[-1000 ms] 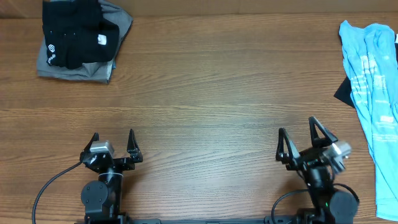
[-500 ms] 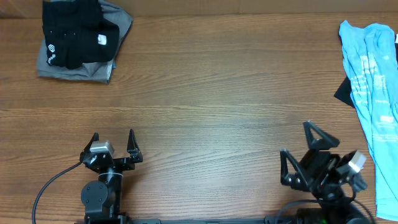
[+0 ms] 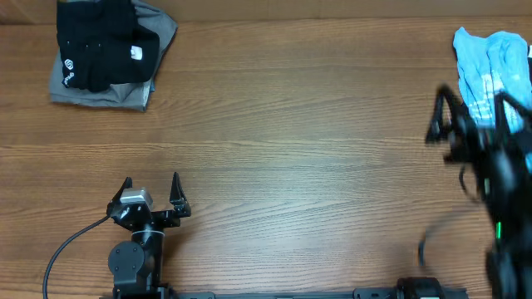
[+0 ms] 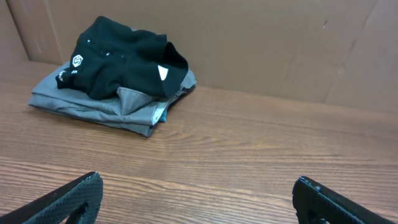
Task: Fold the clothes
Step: 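Move the right gripper to the light blue T-shirt at the right edge, then grasp the light blue T-shirt with the right gripper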
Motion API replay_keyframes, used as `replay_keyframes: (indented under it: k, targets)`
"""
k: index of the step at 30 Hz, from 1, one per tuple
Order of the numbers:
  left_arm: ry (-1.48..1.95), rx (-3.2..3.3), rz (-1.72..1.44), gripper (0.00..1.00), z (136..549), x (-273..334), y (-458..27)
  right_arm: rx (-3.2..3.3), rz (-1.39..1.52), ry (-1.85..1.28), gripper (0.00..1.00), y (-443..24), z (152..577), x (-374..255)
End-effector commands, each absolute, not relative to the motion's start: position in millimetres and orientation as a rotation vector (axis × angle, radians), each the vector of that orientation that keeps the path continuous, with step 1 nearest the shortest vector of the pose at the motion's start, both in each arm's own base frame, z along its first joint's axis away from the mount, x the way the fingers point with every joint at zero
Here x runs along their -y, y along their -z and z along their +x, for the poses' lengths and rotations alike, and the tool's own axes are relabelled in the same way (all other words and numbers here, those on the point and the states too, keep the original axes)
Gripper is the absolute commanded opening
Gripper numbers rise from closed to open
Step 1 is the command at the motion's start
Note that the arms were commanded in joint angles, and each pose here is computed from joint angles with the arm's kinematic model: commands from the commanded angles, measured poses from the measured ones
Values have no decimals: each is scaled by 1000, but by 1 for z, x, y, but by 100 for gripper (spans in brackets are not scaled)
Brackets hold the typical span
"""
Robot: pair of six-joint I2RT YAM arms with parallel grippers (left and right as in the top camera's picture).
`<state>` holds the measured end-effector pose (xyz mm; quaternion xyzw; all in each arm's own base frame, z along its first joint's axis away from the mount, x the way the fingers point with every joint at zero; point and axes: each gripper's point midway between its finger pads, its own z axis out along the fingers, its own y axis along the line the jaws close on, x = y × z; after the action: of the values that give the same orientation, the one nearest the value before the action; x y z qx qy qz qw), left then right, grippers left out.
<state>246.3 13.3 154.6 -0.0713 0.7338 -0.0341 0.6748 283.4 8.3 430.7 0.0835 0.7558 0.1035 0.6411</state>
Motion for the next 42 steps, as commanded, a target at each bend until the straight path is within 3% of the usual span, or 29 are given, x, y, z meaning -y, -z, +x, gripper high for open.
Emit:
replay_keyframes:
  k: [1, 7, 14, 23, 28, 36, 42]
  targets:
    - [59, -1657, -136, 100, 246, -12, -153, -1949, 168, -53, 100, -403, 352, 10]
    - [59, -1657, -136, 100, 246, -12, -153, -2322, 279, 127, 100, -324, 432, 53]
    - [59, -1657, -136, 100, 246, -12, -153, -2399, 464, 476, 100, -261, 466, 127]
    - [59, -1657, -136, 100, 246, -12, -153, -2371, 729, 465, 100, -231, 452, 234]
    - [59, -1657, -136, 100, 246, -12, -153, -2403, 914, 364, 99, -179, 430, 304]
    - [59, -1657, -136, 100, 246, -12, -153, -2436, 1016, 378, 99, -128, 408, 359]
    - [59, -1657, -136, 100, 246, -12, -153, -2436, 1027, 324, 90, -102, 404, 379]
